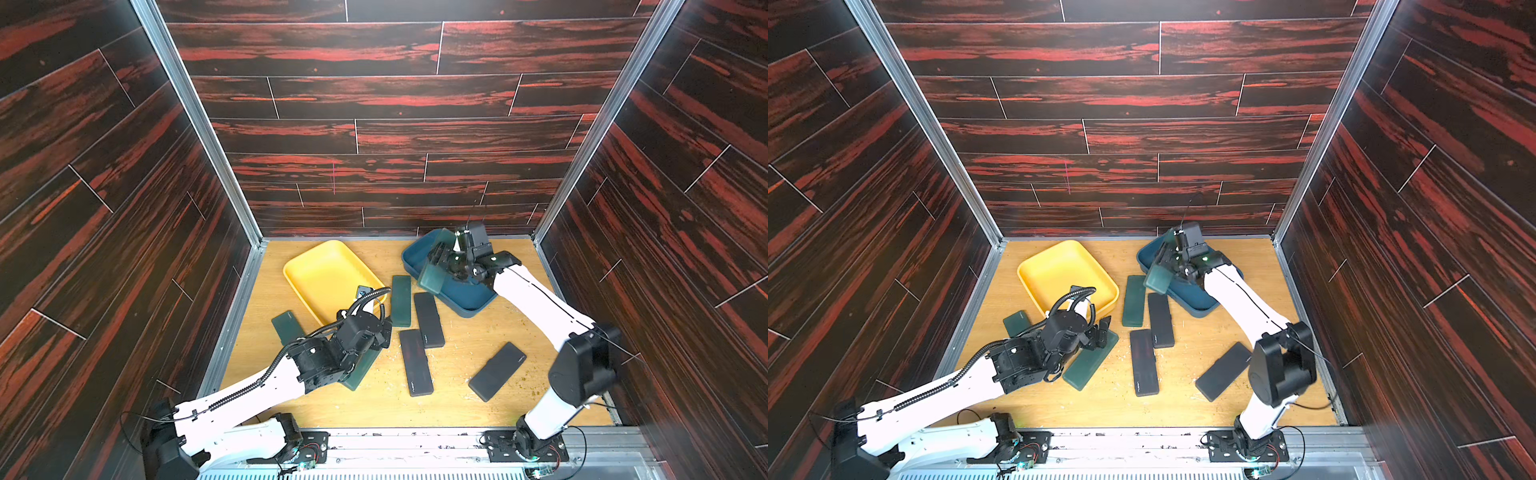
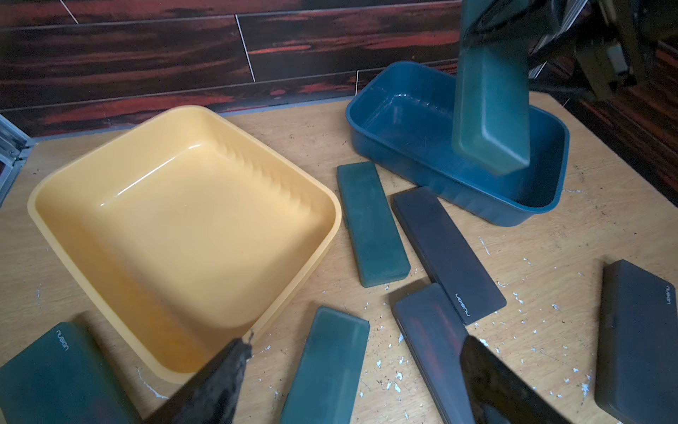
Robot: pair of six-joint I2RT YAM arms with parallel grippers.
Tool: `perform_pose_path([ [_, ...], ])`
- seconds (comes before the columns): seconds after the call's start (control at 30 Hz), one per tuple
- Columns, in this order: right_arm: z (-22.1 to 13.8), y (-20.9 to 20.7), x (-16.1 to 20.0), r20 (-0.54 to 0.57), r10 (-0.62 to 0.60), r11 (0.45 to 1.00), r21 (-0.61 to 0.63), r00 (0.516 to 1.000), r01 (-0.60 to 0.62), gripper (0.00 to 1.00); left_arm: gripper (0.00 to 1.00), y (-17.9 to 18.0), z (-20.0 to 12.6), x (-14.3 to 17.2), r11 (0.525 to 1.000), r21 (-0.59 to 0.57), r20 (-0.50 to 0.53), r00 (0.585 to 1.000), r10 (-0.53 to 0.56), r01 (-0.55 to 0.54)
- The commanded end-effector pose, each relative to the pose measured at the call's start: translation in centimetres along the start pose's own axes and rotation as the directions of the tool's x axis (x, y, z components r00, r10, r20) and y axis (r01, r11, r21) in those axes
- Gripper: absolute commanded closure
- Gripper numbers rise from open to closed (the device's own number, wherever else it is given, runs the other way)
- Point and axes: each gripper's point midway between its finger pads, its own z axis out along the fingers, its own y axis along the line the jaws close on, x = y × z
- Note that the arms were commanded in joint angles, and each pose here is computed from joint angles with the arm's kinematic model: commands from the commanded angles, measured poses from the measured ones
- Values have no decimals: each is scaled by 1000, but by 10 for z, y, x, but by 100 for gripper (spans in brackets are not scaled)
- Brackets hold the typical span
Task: Place the pencil cases by color into the storage box
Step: Place the pencil case at the storage box.
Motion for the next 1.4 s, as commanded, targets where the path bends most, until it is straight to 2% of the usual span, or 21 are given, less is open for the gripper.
perform_pose_path([
  [0.0, 24, 4, -31, 62, 58, 998, -40, 996, -56, 47, 8, -5, 5, -13, 999, 34, 18, 1000, -24, 23],
  [0.17, 61, -14, -50, 94, 103, 995, 4, 990, -104, 47, 8, -15, 17, -18, 994, 107, 18, 1000, -17, 15],
  [0.37, 111, -34, -47, 67, 141, 987, 74, 988, -146, 47, 8, -25, 32, -21, 984, 179, 10, 1000, -22, 20],
  [0.57, 138, -45, -45, 56, 171, 977, 121, 984, -177, 47, 8, -23, 40, -19, 981, 189, -6, 999, -47, 47],
  [1.0, 170, -67, -25, -14, 279, 936, 227, 960, -269, 45, 8, -13, 46, -11, 981, 164, -16, 995, -101, 102],
  [1.37, 185, -89, -11, -33, 299, 909, 316, 954, -274, 44, 8, -9, 48, 0, 977, 159, -33, 990, -139, 143],
])
